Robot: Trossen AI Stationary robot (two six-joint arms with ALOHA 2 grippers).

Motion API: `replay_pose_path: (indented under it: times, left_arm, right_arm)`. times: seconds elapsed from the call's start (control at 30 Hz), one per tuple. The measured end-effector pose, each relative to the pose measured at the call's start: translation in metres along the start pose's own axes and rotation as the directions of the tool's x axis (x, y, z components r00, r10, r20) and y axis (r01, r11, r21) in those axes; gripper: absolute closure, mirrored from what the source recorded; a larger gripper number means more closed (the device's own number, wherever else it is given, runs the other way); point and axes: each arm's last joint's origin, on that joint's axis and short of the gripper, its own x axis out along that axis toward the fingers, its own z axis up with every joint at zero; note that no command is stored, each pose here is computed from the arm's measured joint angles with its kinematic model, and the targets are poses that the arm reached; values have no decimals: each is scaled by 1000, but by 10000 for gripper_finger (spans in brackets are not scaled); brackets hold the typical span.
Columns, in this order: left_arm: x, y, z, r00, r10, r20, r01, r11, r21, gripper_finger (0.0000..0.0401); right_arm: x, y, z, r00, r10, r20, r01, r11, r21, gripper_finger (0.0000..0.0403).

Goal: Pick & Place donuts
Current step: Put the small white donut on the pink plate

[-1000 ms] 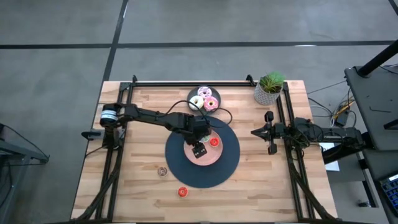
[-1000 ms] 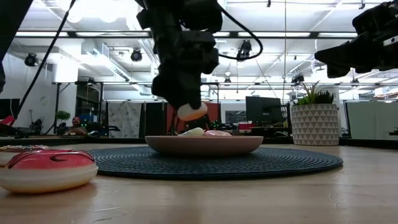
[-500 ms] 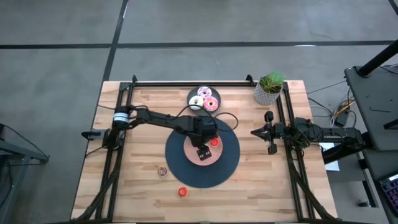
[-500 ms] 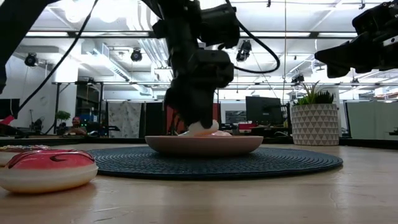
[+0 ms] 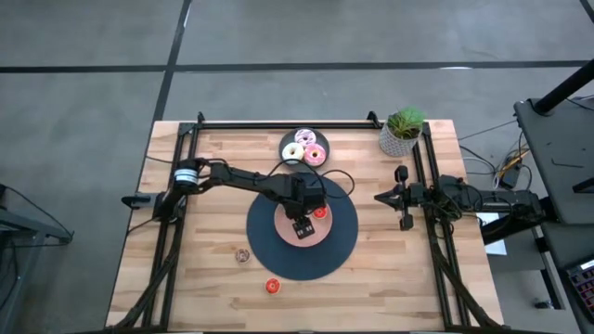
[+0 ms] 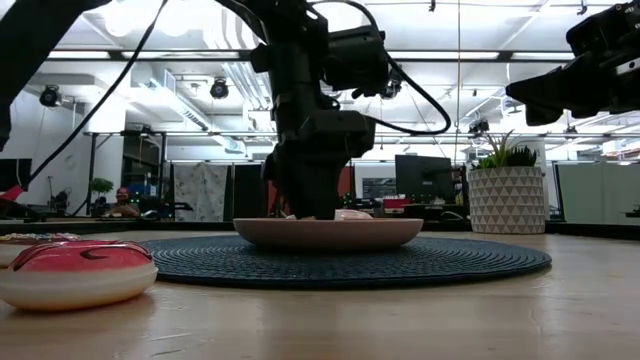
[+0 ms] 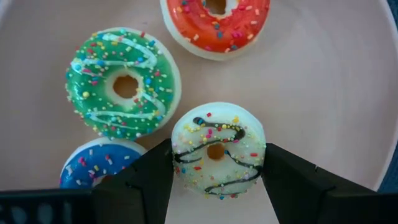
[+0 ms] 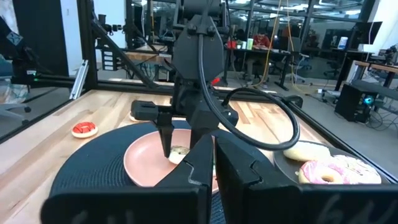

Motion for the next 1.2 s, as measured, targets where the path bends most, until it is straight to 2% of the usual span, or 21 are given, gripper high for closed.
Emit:
replay_pose_path:
  times: [1.2]
  left_arm:
    - [0, -2, 4, 999, -26, 44, 24, 999, 29, 199]
  right_arm:
    - [0, 0, 0, 1000, 0, 0, 0, 1000, 0, 394]
